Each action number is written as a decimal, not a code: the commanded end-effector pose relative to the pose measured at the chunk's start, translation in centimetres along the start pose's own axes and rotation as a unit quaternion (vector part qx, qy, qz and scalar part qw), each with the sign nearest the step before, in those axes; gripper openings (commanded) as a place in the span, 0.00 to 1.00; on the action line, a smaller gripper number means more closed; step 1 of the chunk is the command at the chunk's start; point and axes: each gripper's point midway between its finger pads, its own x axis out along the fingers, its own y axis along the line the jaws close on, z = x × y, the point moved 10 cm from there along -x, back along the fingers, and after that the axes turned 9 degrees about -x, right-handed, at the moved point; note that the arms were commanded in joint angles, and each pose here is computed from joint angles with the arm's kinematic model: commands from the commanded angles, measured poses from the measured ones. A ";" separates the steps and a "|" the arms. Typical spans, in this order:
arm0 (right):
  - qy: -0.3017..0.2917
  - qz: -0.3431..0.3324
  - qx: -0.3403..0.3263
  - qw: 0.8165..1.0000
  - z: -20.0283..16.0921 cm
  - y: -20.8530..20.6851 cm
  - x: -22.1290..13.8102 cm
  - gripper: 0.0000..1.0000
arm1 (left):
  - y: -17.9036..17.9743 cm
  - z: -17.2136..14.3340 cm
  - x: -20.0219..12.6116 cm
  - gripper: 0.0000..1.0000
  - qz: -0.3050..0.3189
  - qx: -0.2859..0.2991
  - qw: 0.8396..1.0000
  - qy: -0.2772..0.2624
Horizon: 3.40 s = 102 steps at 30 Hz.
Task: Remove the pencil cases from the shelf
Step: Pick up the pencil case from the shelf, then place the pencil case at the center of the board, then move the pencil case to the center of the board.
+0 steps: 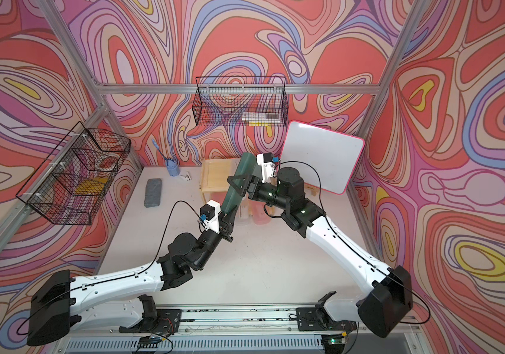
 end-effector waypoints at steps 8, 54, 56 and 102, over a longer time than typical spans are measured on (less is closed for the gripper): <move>0.140 -0.324 -0.158 0.922 0.6 -1.2 -5.4 0.75 | 1.2 2.4 -0.3 0.68 0.115 -0.011 0.993 -0.028; 0.461 -0.405 0.033 0.789 -18.8 -16.2 -7.2 0.98 | 5.6 0.5 -2.6 0.74 0.202 0.024 0.978 0.043; 0.469 -0.409 0.028 0.782 -19.7 -16.1 -7.0 0.98 | 5.7 0.2 -2.6 0.75 0.203 0.022 0.978 0.049; 0.440 -0.471 0.051 0.763 -14.8 -25.4 -7.4 0.82 | 9.4 0.7 -3.6 0.80 0.252 0.015 0.966 0.062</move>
